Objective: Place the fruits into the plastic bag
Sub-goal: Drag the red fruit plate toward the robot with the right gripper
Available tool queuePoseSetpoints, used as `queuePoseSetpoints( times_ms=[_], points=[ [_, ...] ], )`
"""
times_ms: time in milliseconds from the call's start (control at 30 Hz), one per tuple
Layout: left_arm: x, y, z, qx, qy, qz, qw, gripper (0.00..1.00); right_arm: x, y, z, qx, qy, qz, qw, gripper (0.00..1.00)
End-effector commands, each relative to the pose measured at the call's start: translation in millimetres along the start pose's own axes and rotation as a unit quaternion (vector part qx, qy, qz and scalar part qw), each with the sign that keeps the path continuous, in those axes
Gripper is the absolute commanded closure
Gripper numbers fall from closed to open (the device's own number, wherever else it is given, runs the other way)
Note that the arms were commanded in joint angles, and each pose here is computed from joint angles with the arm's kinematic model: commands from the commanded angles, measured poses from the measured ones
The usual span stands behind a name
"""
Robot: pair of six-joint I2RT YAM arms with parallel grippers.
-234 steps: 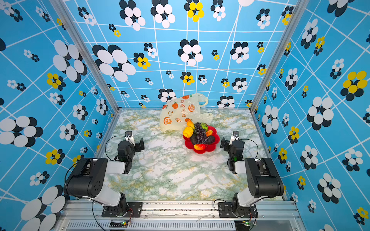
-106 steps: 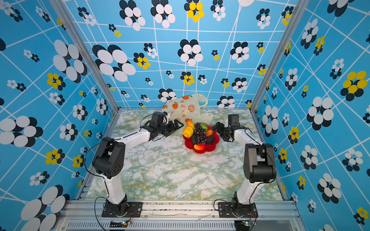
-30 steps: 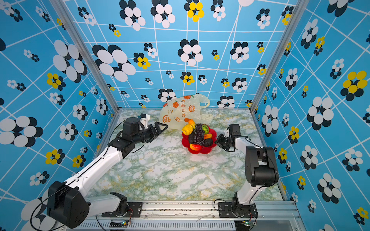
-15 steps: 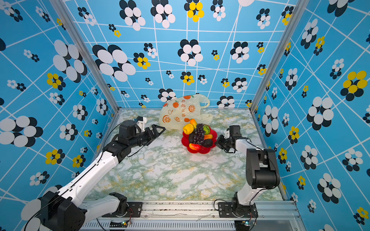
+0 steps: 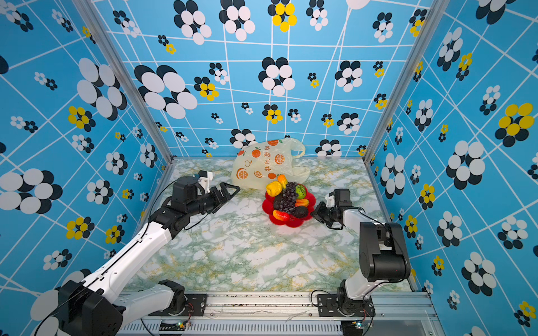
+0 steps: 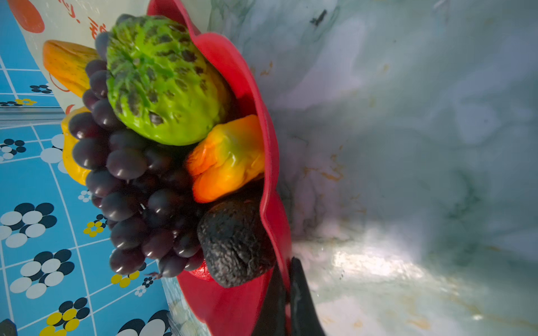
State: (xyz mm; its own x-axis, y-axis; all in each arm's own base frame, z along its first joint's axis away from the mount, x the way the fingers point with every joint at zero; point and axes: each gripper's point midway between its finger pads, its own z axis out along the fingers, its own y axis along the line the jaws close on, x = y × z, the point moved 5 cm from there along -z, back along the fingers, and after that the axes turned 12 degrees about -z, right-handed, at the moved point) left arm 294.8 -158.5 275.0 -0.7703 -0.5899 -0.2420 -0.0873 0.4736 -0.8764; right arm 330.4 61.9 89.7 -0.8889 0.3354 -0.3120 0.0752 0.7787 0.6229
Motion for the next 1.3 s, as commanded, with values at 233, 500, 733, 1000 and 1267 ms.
queuePoseSetpoints(
  times_ms=[233,500,733,1000,1267],
  points=[
    [0.4,4.0,0.9,-0.002,0.005,-0.006,1.0,0.01,24.9,15.2,-13.3,-0.024,0.022,-0.009,0.999,1.0],
    [2.3,5.9,0.8,-0.002,0.008,-0.011,1.0,0.01,43.4,33.2,-5.5,-0.033,0.04,-0.031,0.998,1.0],
    [4.4,8.2,-1.0,-0.004,0.008,-0.014,1.0,0.01,66.1,47.2,4.1,-0.045,0.07,-0.052,0.995,1.0],
    [6.7,12.5,-3.5,-0.009,0.006,-0.013,1.0,0.01,93.7,57.4,1.8,-0.06,0.096,-0.083,0.99,1.0],
    [7.2,14.7,-3.4,-0.011,0.005,-0.015,1.0,0.01,119.1,57.9,-5.3,-0.068,0.118,-0.104,0.985,1.0]
  ],
)
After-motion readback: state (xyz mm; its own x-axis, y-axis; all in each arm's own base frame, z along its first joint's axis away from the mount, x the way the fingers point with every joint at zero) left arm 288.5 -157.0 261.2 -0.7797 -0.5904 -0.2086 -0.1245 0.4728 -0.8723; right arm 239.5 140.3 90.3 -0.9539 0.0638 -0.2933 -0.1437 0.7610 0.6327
